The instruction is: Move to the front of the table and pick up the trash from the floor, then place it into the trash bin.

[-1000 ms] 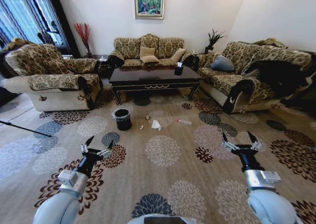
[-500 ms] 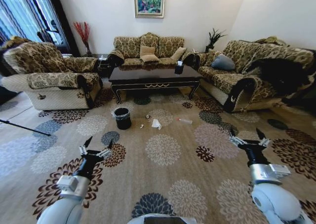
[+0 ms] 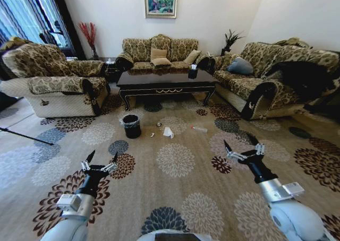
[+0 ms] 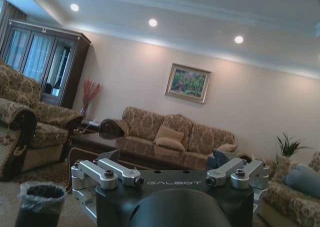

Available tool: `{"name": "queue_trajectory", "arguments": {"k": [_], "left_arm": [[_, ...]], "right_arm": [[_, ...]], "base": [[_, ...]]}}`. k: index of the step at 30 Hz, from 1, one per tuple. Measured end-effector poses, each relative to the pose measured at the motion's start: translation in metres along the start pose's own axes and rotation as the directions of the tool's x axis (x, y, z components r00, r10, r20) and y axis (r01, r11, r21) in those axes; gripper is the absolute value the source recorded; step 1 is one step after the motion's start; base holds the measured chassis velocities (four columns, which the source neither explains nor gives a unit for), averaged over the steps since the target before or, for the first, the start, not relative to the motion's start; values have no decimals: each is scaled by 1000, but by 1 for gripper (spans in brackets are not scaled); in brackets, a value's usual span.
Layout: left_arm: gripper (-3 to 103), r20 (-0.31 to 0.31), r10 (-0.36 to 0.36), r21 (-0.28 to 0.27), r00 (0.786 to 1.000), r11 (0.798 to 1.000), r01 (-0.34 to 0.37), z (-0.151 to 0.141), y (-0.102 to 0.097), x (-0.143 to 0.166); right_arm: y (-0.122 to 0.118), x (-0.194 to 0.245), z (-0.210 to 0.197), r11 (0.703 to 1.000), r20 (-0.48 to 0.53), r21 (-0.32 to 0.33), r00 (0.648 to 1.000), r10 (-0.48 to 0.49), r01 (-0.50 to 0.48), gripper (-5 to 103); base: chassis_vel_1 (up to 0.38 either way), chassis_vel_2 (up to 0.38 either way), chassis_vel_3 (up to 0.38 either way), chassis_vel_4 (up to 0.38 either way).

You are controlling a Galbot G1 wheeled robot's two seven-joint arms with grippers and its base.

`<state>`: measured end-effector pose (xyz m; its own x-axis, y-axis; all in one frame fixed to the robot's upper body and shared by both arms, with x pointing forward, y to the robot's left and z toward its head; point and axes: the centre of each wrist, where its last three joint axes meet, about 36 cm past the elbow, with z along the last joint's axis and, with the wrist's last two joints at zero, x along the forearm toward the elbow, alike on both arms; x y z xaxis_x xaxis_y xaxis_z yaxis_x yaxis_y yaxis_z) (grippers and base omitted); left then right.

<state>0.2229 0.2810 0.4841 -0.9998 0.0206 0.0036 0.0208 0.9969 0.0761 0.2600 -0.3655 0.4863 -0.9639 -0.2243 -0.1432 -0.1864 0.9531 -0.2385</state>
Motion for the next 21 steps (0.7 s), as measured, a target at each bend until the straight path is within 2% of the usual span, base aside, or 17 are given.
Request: {"name": "queue_trajectory", "arguments": {"k": [2, 4, 7, 12, 21], "left_arm": [[100, 0, -1, 1, 1000, 1000, 1, 0, 0, 0], [100, 1, -3, 4, 1000, 1000, 3, -1, -1, 1], [100, 3, -3, 7, 1000, 1000, 3, -2, -2, 2], [100, 4, -3, 8, 1000, 1000, 3, -2, -2, 2], [100, -1, 1, 9, 1000, 1000, -1, 0, -3, 2]], "right_arm": [[0, 1, -3, 999, -44, -14, 999, 28, -29, 100], [5, 0, -15, 989, -167, -64, 978, 124, -137, 100], [6, -1, -21, 981, -219, -71, 962, 162, -181, 100], [3, 0, -21, 987, -217, -6, 963, 158, -163, 100], [5, 2, -20, 989, -190, -4, 971, 145, -149, 100]], "base": [[0, 0, 0, 0], [0, 0, 0, 0], [0, 0, 0, 0], [0, 0, 0, 0], [0, 0, 0, 0]]}}
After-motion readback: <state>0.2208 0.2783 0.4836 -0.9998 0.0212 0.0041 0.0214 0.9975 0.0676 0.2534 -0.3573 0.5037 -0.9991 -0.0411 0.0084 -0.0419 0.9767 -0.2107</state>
